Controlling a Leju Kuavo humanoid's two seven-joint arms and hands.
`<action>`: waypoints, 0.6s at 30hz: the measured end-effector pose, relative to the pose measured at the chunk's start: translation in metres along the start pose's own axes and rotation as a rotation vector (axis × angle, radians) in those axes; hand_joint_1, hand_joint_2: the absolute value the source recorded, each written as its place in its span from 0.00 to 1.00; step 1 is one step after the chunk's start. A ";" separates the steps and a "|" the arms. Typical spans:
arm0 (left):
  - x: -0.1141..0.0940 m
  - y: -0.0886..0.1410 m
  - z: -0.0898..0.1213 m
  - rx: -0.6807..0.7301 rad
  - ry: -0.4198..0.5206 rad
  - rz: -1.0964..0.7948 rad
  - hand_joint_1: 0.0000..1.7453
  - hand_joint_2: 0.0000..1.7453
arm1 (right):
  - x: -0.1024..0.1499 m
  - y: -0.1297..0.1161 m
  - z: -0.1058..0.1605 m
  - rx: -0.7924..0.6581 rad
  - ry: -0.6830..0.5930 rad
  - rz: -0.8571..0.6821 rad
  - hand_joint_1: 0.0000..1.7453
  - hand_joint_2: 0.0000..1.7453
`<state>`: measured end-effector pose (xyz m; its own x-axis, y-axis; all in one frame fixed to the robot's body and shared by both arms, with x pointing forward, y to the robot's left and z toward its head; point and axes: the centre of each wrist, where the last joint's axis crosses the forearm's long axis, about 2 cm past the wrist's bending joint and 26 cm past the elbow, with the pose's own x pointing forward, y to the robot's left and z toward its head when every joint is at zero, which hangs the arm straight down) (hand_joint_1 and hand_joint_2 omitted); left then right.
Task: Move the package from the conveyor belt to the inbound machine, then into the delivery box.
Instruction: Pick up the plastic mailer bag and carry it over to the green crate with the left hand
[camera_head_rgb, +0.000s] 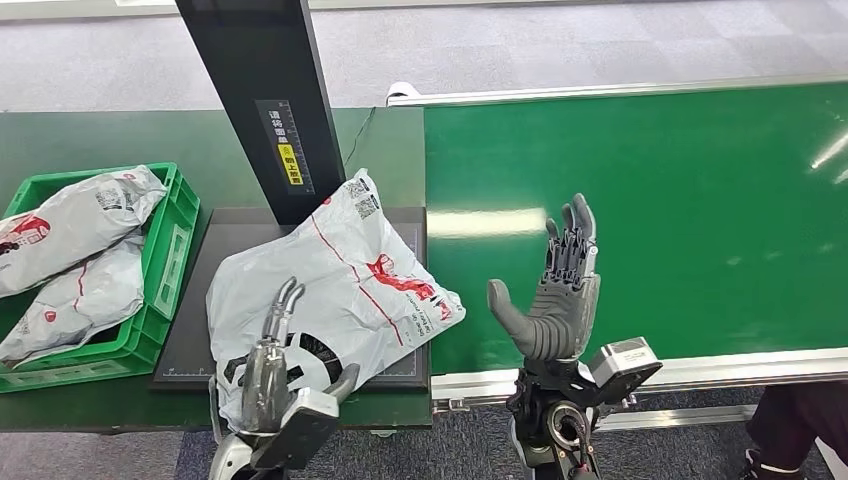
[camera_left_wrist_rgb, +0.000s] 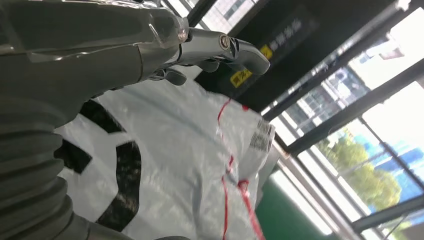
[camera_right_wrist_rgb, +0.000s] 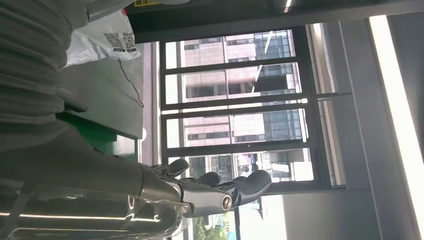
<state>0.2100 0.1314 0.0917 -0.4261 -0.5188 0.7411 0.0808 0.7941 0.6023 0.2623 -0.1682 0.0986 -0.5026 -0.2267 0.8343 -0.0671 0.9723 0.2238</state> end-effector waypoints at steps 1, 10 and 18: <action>-0.003 -0.003 -0.003 -0.042 0.006 -0.012 0.00 1.00 | 0.001 0.001 0.000 0.002 -0.002 -0.010 0.00 1.00; -0.053 -0.028 -0.026 -0.302 0.085 -0.077 0.00 1.00 | 0.010 0.018 -0.007 0.036 -0.047 -0.048 0.00 1.00; -0.063 -0.031 -0.030 -0.345 0.112 -0.092 0.00 1.00 | 0.012 0.019 -0.009 0.038 -0.057 -0.053 0.00 1.00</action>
<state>0.2610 0.1300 0.0349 -0.3462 -0.6292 0.6959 0.3541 0.5993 0.7180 0.2626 -0.1531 0.1175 -0.5457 -0.2749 0.7916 -0.1265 0.9608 0.2465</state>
